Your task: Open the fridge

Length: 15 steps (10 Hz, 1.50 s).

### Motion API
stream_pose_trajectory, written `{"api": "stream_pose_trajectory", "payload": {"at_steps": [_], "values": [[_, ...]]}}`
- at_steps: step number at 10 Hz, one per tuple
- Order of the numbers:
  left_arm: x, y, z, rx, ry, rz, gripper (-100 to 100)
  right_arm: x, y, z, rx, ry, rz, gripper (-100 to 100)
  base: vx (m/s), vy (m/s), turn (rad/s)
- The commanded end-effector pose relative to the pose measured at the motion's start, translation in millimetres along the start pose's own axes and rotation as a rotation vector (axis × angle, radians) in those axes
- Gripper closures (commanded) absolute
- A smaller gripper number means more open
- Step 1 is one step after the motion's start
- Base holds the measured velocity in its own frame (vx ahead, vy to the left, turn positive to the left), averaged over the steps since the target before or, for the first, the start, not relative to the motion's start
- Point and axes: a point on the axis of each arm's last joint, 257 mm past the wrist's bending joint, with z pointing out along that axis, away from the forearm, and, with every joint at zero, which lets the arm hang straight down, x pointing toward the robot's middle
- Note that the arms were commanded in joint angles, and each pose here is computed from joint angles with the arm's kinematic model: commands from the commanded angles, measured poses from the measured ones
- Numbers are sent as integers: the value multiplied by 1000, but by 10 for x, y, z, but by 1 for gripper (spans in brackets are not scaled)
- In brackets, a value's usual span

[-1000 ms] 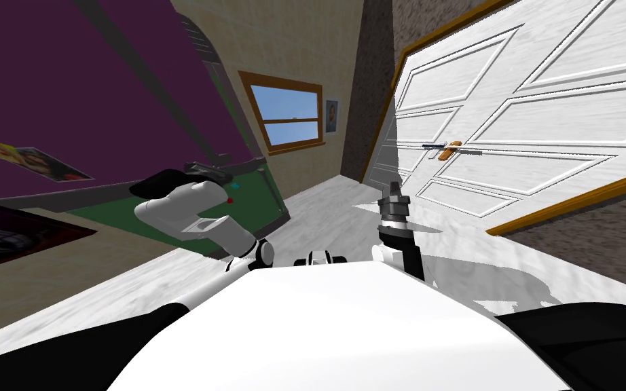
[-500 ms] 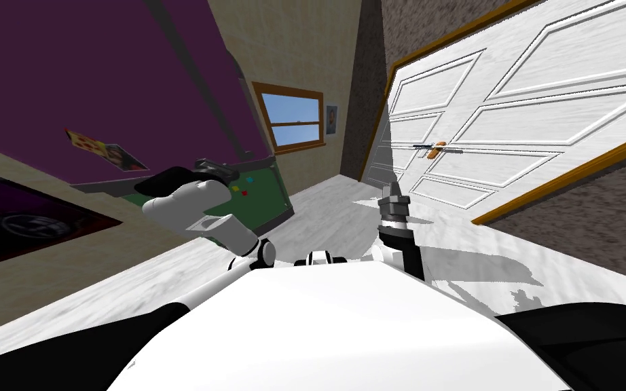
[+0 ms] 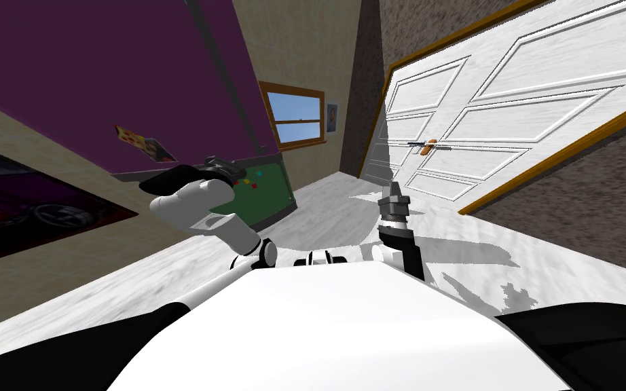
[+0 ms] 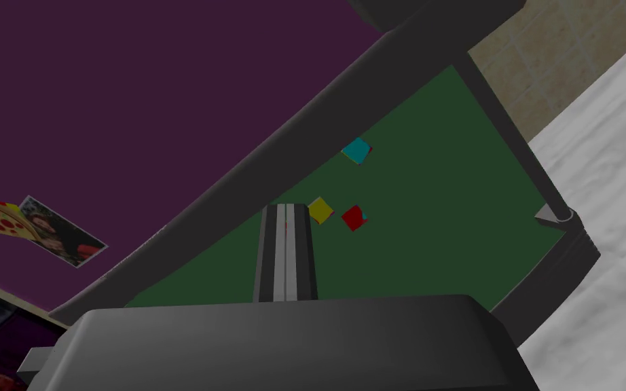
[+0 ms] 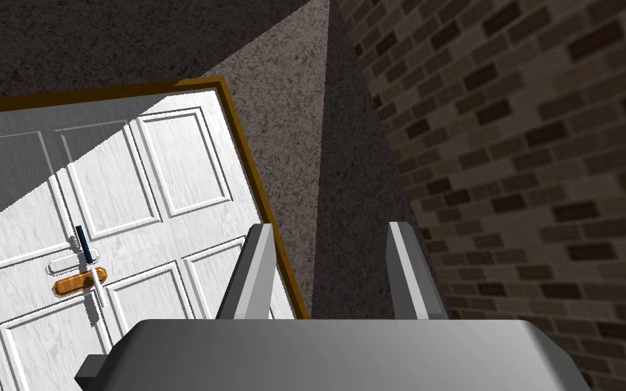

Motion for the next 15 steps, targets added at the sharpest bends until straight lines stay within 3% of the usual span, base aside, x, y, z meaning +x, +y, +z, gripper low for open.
{"api": "stream_pose_trajectory", "payload": {"at_steps": [1, 3, 5, 6, 10, 15], "values": [[124, 106, 3, -26, 32, -4, 100, 0, 0, 0, 0, 0, 0, 0, -251, 111, -21], [328, 271, -21, -71, 86, -10, 100, 0, 0, 0, 0, 0, 0, 0, -332, 132, -42], [306, 285, -31, -67, 82, -10, 100, 0, 0, 0, 0, 0, 0, 0, -216, 93, -14], [323, 199, -25, -55, 82, 15, -100, -1, -1, -1, 0, 0, 0, 0, -11, 18, -20], [419, 135, -19, -69, 79, 39, -100, -2, -1, -3, 1, 0, -1, 0, 109, 19, -42], [573, 314, -23, -147, 75, 17, -100, -2, -1, -2, 1, 0, 0, 0, 126, 36, -48]]}}
